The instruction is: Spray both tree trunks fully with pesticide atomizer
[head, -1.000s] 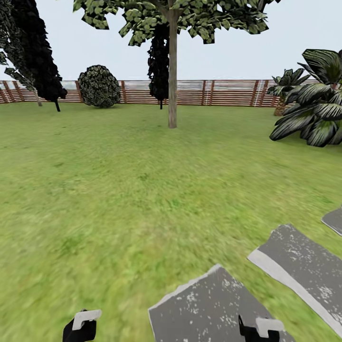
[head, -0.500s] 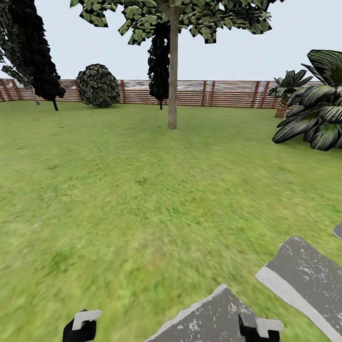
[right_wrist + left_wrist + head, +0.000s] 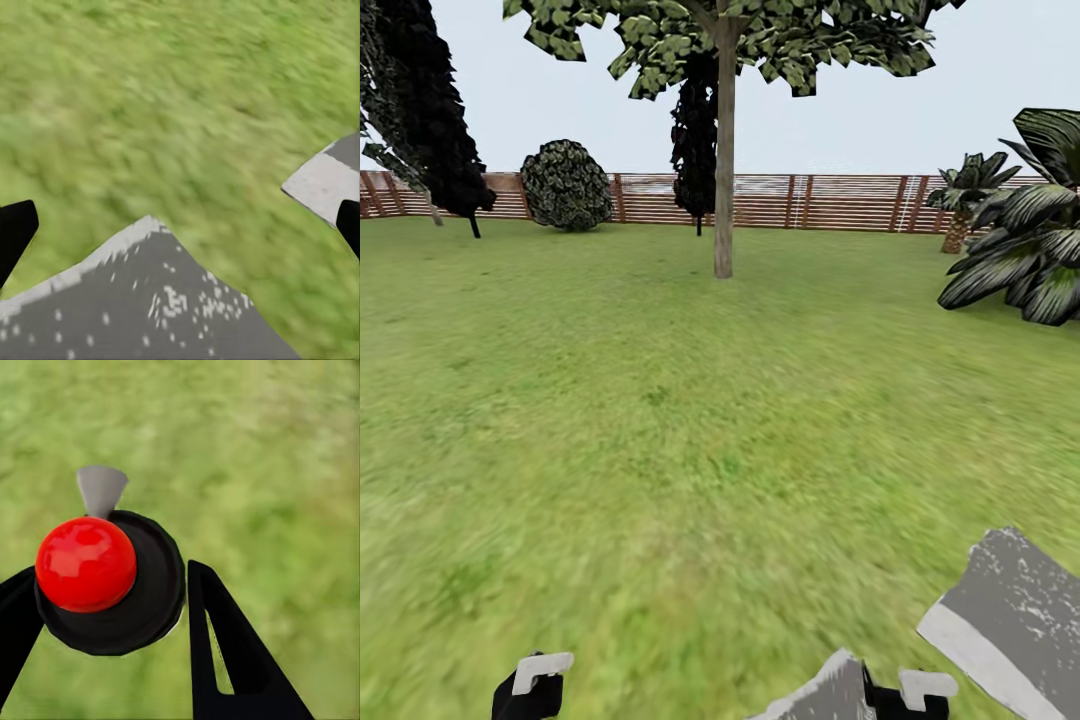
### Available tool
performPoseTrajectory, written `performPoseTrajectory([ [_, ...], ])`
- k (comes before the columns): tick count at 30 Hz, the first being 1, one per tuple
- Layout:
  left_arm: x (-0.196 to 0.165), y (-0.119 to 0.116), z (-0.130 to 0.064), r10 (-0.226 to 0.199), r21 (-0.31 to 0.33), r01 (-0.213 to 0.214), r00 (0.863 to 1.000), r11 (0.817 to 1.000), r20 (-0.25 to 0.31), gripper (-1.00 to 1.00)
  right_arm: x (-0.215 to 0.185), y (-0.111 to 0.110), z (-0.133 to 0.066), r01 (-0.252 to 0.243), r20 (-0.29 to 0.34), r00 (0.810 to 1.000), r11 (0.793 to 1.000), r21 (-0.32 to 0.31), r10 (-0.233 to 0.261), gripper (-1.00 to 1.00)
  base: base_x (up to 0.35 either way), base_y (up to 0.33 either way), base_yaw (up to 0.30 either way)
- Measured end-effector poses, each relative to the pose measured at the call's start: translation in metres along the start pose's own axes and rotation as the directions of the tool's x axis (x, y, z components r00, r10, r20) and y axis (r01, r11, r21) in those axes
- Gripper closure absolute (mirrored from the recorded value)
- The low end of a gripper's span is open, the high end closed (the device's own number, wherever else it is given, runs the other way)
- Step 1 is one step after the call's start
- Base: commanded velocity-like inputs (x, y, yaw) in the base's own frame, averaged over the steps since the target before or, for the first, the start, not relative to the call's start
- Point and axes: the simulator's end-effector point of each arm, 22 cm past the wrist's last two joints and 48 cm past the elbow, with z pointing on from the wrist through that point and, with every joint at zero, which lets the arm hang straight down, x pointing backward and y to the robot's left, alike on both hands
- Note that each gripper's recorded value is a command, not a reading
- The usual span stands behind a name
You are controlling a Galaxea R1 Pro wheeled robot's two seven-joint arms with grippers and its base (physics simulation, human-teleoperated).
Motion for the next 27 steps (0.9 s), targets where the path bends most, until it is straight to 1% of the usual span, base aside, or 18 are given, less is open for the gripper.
performPoseTrajectory([
  [27,0.0000,0.0000,0.0000,0.000,0.000,0.000,1.000,1.000,0.000,1.00,0.0002,-0.0002,-0.0001,0.000,0.000,1.000,1.000,0.000,0.000,-1.00,0.337,0.000,0.000],
])
